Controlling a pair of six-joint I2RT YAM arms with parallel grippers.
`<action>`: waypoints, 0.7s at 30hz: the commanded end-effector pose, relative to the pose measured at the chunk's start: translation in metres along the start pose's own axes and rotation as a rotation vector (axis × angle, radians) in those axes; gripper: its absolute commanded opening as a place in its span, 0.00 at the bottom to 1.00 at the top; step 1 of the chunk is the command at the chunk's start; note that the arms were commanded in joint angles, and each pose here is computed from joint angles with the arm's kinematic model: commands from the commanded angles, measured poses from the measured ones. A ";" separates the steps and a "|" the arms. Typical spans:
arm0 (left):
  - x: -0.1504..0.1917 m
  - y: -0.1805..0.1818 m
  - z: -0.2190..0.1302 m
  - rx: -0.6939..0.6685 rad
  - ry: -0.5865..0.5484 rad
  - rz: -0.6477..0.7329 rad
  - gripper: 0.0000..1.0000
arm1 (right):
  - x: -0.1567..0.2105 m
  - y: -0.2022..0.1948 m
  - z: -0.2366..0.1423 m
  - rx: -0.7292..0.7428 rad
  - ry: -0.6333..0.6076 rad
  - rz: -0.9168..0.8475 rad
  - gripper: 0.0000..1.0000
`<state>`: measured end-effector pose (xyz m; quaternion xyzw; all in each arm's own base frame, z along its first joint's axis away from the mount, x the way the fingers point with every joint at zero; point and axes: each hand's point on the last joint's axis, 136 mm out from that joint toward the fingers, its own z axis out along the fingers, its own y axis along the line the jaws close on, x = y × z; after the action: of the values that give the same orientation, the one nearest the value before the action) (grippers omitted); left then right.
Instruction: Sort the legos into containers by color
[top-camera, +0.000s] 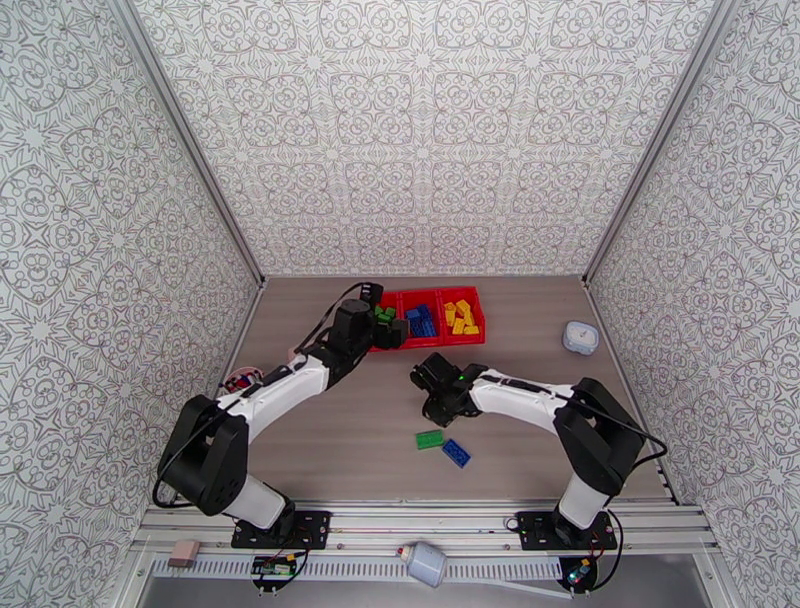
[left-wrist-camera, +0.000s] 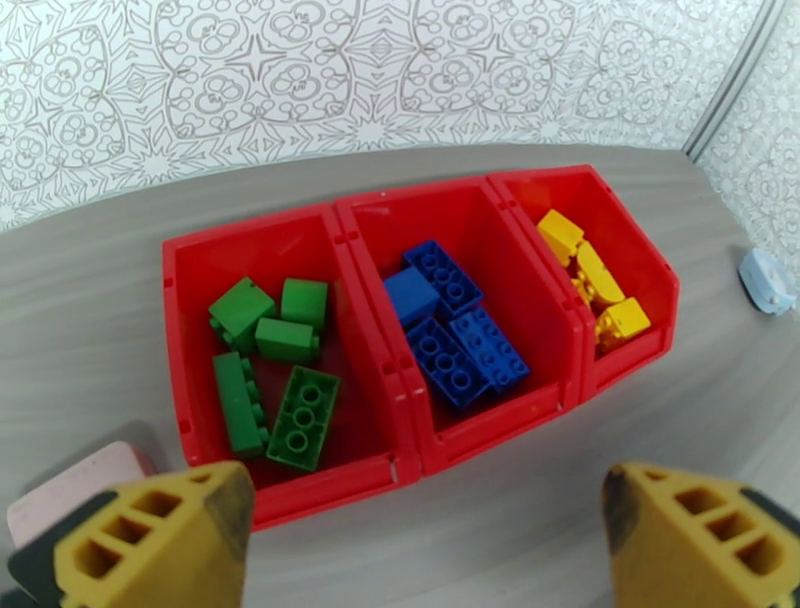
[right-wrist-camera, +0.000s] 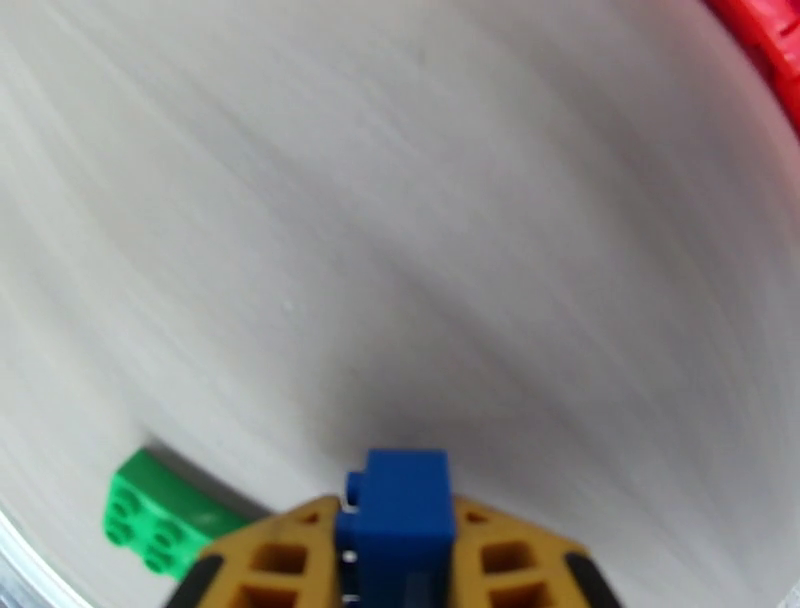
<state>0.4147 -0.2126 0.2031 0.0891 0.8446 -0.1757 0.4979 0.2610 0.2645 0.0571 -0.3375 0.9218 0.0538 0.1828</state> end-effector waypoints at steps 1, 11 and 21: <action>-0.007 -0.015 -0.018 0.073 -0.045 0.052 0.97 | -0.026 -0.004 -0.024 0.021 -0.156 0.073 0.19; 0.030 -0.037 -0.054 0.179 -0.058 0.156 1.00 | -0.091 -0.036 -0.081 0.033 -0.491 0.217 0.16; 0.087 -0.061 -0.085 0.291 -0.034 0.331 1.00 | -0.150 -0.080 -0.072 0.024 -0.563 0.300 0.16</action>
<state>0.2980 -0.2292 0.1726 0.2484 0.8039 -0.2023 0.5011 0.3744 0.2667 0.1677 -0.1774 0.8857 0.1394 0.4057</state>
